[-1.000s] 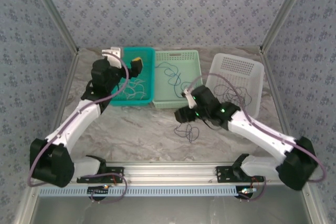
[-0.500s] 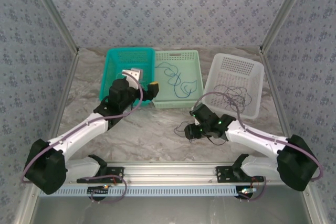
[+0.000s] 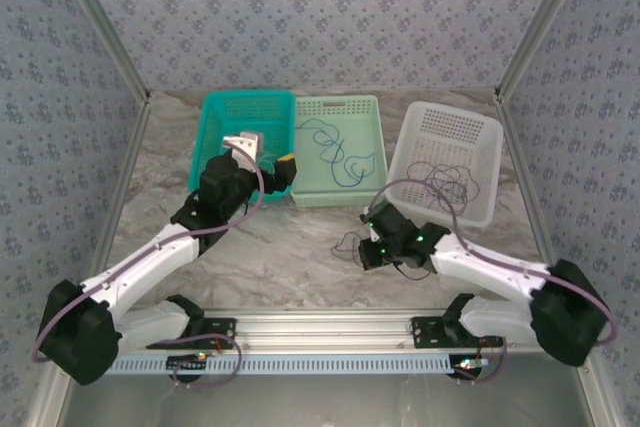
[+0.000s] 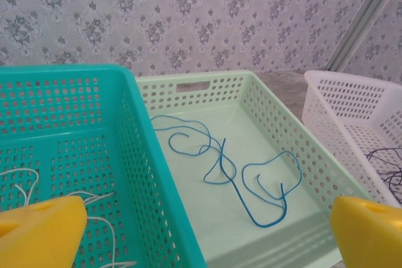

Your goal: Untangle the cables

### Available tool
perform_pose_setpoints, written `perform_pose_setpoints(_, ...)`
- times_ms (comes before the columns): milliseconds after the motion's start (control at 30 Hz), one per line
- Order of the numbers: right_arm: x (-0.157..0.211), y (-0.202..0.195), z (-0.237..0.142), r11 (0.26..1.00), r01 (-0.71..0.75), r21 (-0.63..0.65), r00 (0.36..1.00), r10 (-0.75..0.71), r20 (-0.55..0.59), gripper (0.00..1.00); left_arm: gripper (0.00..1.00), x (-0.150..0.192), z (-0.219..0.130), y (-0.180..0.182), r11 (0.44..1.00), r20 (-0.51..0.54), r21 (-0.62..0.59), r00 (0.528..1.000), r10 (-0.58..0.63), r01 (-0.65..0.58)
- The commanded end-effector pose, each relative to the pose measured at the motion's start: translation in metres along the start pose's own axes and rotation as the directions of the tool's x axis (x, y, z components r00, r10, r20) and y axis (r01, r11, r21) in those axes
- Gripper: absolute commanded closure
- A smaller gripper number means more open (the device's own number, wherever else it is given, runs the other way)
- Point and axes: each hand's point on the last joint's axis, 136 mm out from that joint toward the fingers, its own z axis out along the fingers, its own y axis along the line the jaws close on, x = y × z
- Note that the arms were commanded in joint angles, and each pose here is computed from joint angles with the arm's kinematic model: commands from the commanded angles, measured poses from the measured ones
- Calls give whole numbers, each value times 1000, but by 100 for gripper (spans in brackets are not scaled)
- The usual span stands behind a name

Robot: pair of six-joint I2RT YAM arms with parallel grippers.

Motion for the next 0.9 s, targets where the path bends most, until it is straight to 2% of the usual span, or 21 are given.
perform_pose_setpoints(0, -20, 19, -37, 994, 77, -74, 990, -68, 121, 100, 1, -5, -5, -5, 1000, 28, 27, 1000, 10, -11)
perform_pose_setpoints(133, -36, 45, -84, 969, 189, -162, 964, -151, 219, 100, 1, 1, -5, -19, 994, 9, 108, 1000, 15, -16)
perform_pose_setpoints(300, -57, 60, -126, 951, 257, -173, 929, -193, 317, 100, 1, 10, -4, -41, 975, -20, 221, 1000, 17, -12)
perform_pose_setpoints(433, -72, 71, -144, 937, 295, -186, 902, -209, 378, 100, 1, 12, -12, -63, 939, -4, 344, 1000, -9, 9)
perform_pose_setpoints(533, -79, 64, -146, 945, 290, -151, 896, -212, 391, 100, 1, 14, -23, -70, 911, 24, 411, 998, -49, 35)
perform_pose_setpoints(667, -89, 63, -149, 946, 283, -156, 885, -194, 424, 100, 1, 26, -30, -68, 910, -25, 408, 997, -70, 74)
perform_pose_setpoints(867, -104, 63, -157, 944, 296, -144, 848, -190, 495, 100, 2, 46, -30, -65, 899, -123, 393, 980, -159, 196)
